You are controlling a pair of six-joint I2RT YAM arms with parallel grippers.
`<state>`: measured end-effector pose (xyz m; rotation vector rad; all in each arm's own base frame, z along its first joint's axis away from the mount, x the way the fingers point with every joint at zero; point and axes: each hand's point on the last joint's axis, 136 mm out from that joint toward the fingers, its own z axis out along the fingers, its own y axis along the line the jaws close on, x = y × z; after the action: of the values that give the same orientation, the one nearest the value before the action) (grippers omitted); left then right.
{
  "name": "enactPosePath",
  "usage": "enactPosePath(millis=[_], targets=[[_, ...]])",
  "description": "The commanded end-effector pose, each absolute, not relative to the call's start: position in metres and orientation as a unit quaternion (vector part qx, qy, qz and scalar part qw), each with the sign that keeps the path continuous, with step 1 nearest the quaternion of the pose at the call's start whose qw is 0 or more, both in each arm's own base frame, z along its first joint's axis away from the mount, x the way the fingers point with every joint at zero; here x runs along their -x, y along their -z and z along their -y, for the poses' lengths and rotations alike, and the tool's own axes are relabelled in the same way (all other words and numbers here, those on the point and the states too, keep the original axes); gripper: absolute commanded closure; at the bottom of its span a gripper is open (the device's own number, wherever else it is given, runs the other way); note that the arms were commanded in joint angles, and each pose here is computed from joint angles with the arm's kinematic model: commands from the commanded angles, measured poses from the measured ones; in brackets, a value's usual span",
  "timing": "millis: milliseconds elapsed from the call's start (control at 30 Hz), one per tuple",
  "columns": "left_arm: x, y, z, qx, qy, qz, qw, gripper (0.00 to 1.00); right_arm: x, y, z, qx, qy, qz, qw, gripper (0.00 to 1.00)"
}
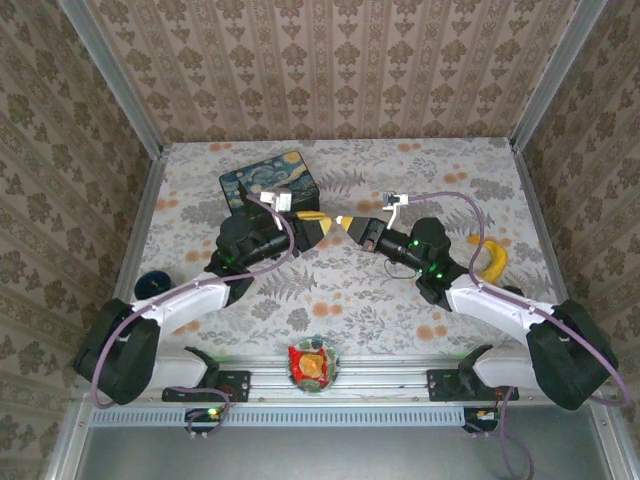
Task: Unlock the padlock with the key
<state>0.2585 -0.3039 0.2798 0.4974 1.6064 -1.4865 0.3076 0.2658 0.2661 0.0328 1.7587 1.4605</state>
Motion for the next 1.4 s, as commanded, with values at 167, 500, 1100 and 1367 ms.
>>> enactPosePath(millis=[167, 500, 1100, 1367], targets=[[-0.2518, -0.3008, 0.3096, -0.223, 0.625, -0.611, 0.432, 0.71, -0.3039, -0.2962, -0.2717, 0.004, -0.612, -0.666, 0.425, 1.00], [-0.2513, -0.3010, 0.3131, -0.231, 0.632, -0.605, 0.426, 0.89, -0.3026, -0.2996, -0.2764, 0.014, -0.616, -0.664, 0.423, 1.00], [-0.2478, -0.3058, 0.3119, -0.235, 0.641, -0.593, 0.427, 0.92, -0.3032, -0.2981, -0.2786, 0.015, -0.617, -0.666, 0.419, 1.00], [-0.2461, -0.3077, 0.3101, -0.238, 0.642, -0.592, 0.425, 1.00, -0.3034, -0.2926, -0.2800, 0.014, -0.616, -0.671, 0.413, 1.00]])
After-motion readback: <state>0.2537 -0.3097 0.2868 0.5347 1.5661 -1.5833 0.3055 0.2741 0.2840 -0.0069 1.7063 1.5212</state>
